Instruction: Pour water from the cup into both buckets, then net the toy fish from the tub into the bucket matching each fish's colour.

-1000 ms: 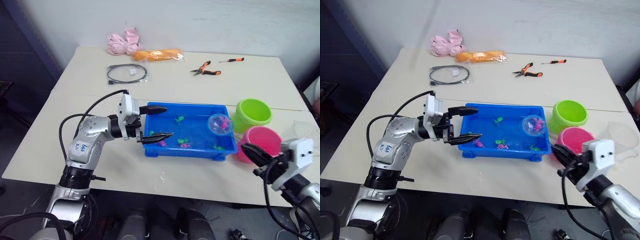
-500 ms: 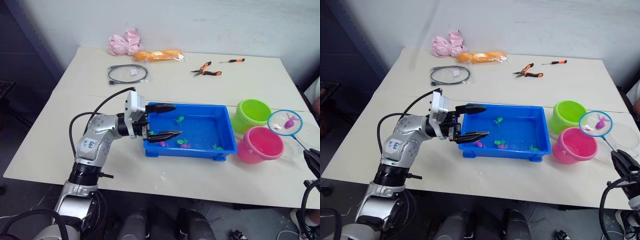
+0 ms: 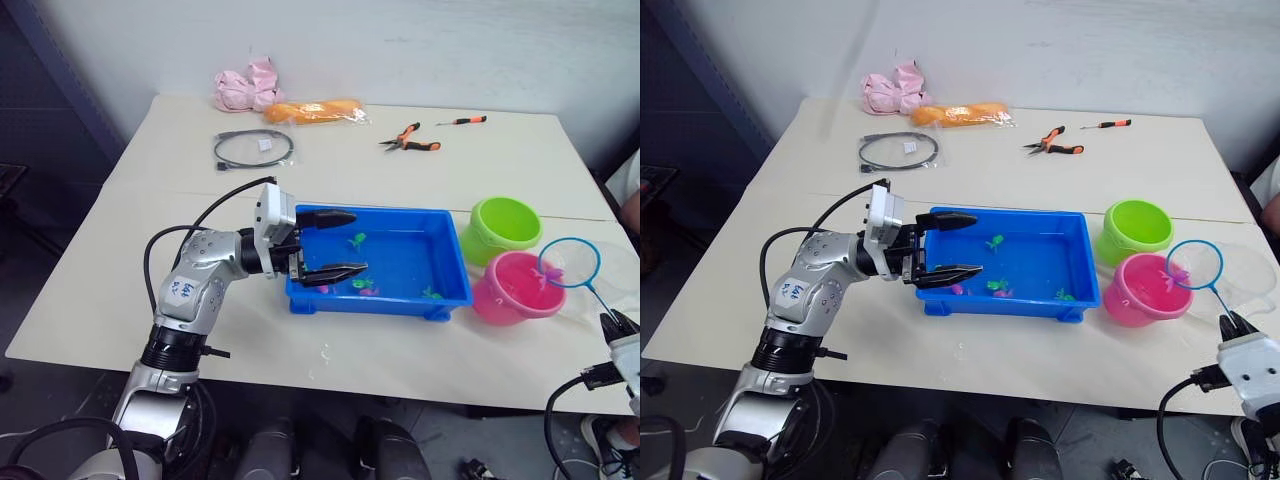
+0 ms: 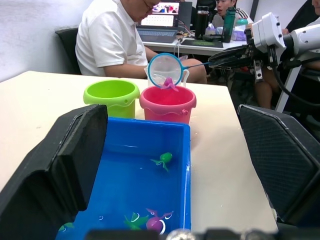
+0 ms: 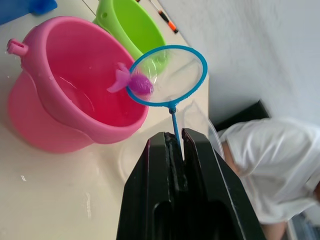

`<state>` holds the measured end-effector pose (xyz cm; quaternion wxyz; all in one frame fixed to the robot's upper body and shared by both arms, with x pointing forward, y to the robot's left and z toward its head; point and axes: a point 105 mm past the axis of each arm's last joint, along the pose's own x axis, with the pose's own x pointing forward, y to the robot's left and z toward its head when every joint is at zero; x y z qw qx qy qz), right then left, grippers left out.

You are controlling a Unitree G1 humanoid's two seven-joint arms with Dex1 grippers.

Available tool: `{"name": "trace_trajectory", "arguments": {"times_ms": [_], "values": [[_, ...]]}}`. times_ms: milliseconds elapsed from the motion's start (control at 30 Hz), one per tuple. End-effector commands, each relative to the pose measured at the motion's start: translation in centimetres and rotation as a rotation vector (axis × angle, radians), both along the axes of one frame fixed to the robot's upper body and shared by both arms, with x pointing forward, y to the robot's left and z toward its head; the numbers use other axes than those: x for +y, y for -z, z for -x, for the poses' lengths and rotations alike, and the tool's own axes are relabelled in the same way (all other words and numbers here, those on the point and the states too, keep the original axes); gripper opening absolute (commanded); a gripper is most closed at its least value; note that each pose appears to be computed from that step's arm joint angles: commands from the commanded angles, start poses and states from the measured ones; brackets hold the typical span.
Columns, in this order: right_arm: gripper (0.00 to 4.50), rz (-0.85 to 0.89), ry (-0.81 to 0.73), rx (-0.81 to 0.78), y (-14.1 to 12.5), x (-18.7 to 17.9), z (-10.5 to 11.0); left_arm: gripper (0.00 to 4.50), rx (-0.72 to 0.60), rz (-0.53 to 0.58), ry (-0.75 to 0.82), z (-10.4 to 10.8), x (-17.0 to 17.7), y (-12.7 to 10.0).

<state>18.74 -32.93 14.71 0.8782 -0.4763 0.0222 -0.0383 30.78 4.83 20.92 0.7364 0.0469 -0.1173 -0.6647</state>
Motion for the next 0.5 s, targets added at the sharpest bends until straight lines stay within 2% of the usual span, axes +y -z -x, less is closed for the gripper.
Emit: {"name": "trace_trajectory", "arguments": {"times_ms": [33,233,367,500], "values": [[0.0,0.2,-0.02,-0.027,-1.1,0.2,0.1,4.47,-0.044,0.013,0.013,0.5,-0.1,-1.0],[0.0,0.476,-0.114,-0.044,-1.4,1.1,0.4,4.47,-0.047,0.013,0.009,0.6,-0.1,-0.9],[0.0,0.512,-0.035,-0.031,-0.9,-0.2,0.7,4.47,-0.042,0.009,0.006,0.6,0.2,-0.6],[0.0,0.528,-0.112,-0.027,-0.4,0.8,0.9,4.47,-0.045,0.012,0.004,0.7,0.3,-0.6]]}}
